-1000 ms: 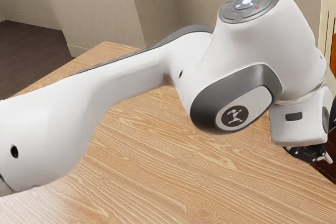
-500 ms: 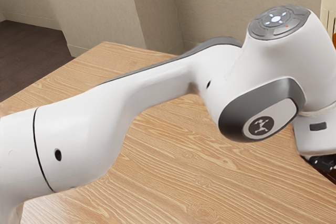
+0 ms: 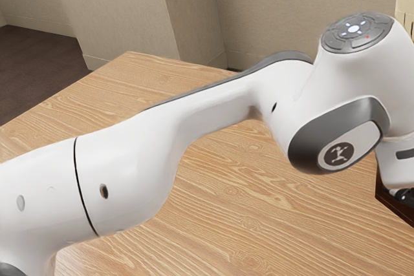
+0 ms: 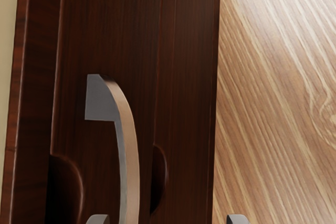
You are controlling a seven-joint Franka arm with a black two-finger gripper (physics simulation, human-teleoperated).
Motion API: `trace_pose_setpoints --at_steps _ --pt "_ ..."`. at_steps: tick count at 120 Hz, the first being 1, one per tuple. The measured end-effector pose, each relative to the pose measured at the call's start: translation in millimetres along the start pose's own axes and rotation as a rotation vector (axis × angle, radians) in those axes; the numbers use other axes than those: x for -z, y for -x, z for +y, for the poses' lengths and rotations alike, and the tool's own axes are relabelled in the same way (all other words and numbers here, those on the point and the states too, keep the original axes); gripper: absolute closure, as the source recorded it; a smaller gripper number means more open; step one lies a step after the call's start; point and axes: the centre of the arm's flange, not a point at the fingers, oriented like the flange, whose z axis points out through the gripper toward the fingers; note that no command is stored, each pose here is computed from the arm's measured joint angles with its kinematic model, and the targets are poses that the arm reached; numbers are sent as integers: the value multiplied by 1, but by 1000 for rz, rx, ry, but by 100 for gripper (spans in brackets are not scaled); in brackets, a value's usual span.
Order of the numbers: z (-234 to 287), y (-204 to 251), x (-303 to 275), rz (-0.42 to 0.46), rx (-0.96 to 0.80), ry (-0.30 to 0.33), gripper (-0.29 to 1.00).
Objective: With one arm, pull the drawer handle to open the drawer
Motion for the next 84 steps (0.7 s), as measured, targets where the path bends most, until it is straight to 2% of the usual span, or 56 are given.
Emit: trace_pose_setpoints --at_steps 15,42,64,84 --pt "-2 2 -5 3 4 1 45" --pt "-3 1 -7 -10 -9 -5 55" --pt "-4 3 -10 -13 -18 -14 51" --pt "-7 5 -12 -11 -20 -25 54"
